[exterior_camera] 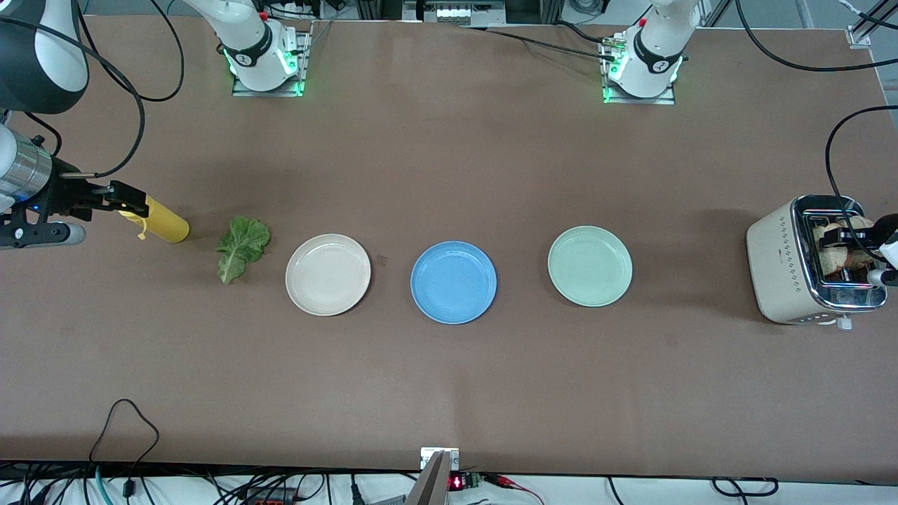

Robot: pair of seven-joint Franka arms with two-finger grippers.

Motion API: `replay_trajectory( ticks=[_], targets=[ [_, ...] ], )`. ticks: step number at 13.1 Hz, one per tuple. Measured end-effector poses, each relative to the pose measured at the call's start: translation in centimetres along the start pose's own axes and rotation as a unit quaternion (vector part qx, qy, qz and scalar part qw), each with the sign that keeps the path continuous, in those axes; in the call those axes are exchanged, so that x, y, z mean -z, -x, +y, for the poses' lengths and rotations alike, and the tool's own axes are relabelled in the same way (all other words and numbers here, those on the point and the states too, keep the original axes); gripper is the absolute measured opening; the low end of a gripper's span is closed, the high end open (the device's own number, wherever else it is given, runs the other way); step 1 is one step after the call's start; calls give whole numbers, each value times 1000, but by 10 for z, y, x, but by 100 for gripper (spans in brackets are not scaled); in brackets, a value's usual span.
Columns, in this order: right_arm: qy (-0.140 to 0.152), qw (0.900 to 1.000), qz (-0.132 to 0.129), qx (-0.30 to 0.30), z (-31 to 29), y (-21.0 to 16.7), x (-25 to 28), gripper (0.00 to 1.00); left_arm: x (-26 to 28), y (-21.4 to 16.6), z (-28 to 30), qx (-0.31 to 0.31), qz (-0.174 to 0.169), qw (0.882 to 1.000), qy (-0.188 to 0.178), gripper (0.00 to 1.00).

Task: Make sandwich in blue plate with both arms
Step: 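Lower the left gripper into the toaster slot onto a bread slice, then grasp the bread slice with the left gripper and lift it out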

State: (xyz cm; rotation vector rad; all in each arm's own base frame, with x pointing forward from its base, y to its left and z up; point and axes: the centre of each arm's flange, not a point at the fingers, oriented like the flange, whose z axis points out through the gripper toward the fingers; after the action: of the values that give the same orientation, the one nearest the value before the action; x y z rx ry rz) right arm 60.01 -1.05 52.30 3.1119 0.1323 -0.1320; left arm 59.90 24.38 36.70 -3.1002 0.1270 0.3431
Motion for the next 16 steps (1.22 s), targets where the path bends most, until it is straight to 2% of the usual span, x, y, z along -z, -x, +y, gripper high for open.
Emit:
replay_trajectory(
  ticks=[3,6,10,13,16],
  targets=[
    [0,1000,0,0,0,0,0,100,4,0,1,-8,1,1000,-2,10],
    [0,1000,0,0,0,0,0,100,29,8,3,-14,-16,1000,-10,9],
    [0,1000,0,-1,1,0,0,100,111,24,29,-25,-39,999,-3,9],
    [0,1000,0,-1,1,0,0,100,163,24,85,-70,-37,997,-1,9],
    [0,1000,0,-2,2,0,0,100,193,22,174,-130,-42,991,4,9]
  ],
)
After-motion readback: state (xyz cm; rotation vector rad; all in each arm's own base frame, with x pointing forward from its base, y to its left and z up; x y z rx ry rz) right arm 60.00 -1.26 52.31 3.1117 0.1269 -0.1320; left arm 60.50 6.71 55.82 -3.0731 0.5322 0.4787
